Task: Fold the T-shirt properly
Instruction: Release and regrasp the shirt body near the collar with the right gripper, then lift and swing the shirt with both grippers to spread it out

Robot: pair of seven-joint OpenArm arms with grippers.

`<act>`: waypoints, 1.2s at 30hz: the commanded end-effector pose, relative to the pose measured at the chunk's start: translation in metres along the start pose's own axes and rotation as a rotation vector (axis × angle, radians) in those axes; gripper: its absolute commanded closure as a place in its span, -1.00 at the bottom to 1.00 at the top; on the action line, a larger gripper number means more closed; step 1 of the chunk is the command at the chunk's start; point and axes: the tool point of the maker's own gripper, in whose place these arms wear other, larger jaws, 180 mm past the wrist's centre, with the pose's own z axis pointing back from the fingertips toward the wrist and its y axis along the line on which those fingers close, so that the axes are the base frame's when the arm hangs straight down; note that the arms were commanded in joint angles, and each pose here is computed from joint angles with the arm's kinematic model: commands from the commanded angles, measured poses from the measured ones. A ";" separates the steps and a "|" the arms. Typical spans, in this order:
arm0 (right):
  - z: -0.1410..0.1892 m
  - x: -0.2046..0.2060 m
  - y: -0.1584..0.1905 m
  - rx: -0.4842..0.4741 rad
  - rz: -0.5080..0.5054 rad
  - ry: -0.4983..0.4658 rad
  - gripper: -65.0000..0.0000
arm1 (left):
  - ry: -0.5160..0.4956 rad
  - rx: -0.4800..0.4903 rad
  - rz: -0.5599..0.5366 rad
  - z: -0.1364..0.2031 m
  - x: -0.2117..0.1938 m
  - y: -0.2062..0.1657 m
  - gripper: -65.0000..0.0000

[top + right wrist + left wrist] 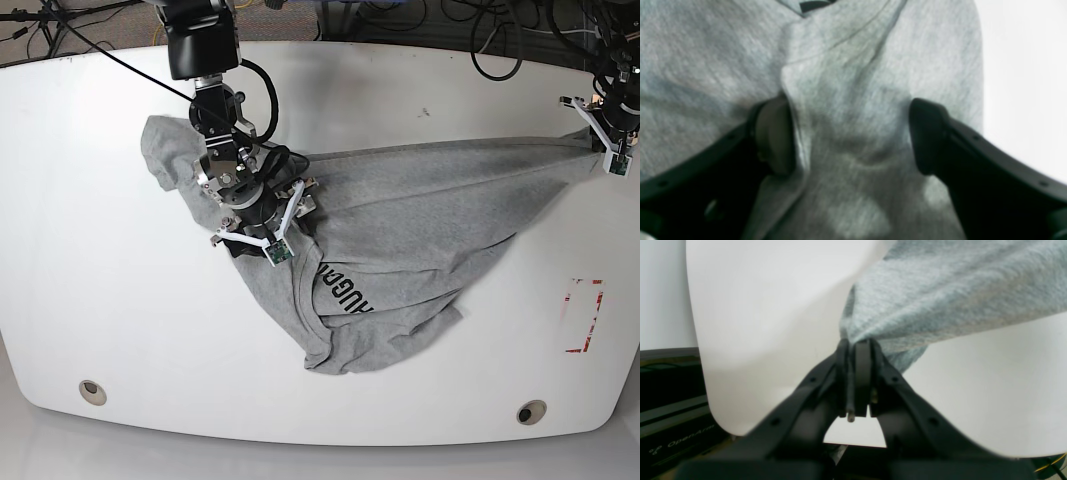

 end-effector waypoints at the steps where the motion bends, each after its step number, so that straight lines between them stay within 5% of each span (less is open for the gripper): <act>1: 0.000 0.017 -0.006 -0.014 0.005 -0.043 -0.10 | -0.025 0.025 -0.015 0.004 0.008 0.009 1.00; 9: 0.003 0.024 -0.007 -0.022 0.013 -0.060 0.99 | -0.025 0.025 -0.015 0.004 0.008 0.009 1.00; 18: 0.032 0.058 -0.008 -0.056 0.037 -0.174 1.00 | -0.025 0.025 -0.015 0.004 0.008 0.009 1.00; 28: 0.056 0.058 -0.008 -0.084 0.045 -0.167 1.00 | -0.027 0.026 -0.014 0.004 0.008 0.009 1.00; 36: 0.081 0.068 -0.053 -0.205 0.001 -0.215 1.00 | -0.110 0.051 -0.019 0.008 0.034 0.016 1.00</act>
